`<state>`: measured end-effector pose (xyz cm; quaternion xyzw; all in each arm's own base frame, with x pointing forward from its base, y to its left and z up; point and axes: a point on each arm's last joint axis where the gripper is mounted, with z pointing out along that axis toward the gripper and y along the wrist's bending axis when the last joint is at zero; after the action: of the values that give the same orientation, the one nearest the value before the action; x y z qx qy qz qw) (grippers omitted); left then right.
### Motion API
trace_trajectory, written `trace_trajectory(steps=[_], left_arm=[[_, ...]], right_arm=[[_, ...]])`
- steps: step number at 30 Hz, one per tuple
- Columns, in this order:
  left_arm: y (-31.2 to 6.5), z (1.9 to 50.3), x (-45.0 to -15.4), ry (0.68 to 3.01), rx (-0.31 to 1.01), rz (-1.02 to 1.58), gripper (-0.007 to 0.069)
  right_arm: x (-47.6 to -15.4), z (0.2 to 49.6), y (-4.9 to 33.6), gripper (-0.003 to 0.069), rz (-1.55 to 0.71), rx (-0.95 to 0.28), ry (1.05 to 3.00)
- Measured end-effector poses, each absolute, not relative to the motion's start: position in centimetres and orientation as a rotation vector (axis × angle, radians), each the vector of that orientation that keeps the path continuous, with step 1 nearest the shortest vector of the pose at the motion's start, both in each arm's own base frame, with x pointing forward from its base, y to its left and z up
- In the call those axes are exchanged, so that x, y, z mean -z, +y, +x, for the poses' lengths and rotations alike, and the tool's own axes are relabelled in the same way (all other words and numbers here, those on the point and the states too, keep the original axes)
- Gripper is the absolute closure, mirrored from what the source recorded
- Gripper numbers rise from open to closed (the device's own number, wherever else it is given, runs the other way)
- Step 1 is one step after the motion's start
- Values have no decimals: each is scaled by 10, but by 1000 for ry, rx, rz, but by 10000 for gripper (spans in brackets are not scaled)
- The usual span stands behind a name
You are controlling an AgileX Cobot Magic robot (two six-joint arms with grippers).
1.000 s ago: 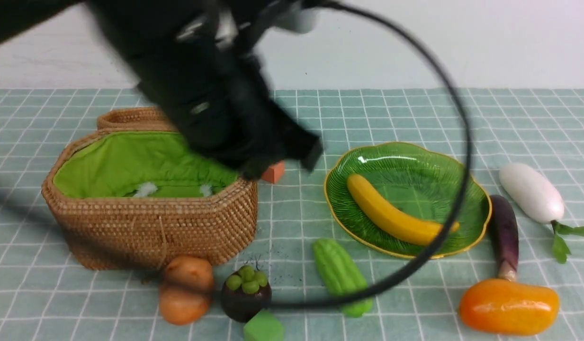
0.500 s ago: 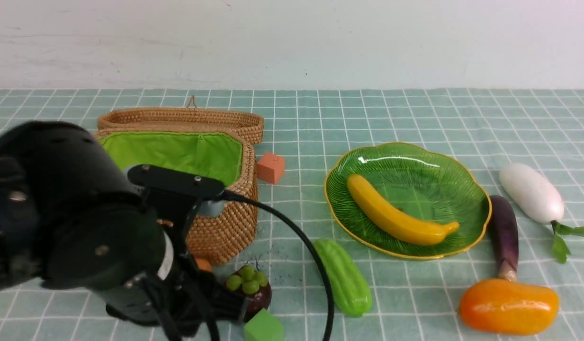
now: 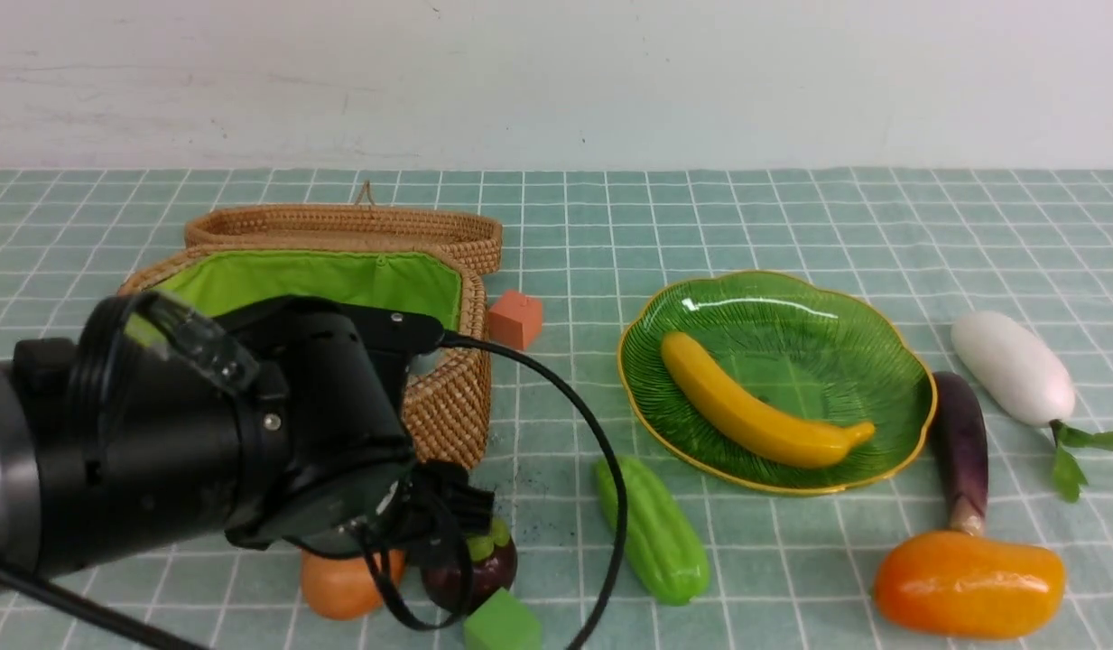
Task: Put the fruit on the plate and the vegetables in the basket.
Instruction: Grab a potato with your left arm and place it in the basket on the left
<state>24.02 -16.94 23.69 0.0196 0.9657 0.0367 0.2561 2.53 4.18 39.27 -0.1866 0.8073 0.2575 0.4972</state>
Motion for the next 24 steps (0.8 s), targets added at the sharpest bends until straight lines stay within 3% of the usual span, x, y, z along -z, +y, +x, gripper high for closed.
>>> trace_trajectory(steps=[6, 16, 24], left_arm=[[-159, 235, -234, 2695, -157, 62, 83], [-167, 234, -226, 2615, 47, 119, 93], [-167, 243, -220, 2556, -15, 92, 93]], right_arm=[[-391, 24, 42, 477, -461, -627, 1970], [-391, 24, 42, 467, -462, -627, 1973], [-391, 24, 42, 463, -462, -627, 1973]])
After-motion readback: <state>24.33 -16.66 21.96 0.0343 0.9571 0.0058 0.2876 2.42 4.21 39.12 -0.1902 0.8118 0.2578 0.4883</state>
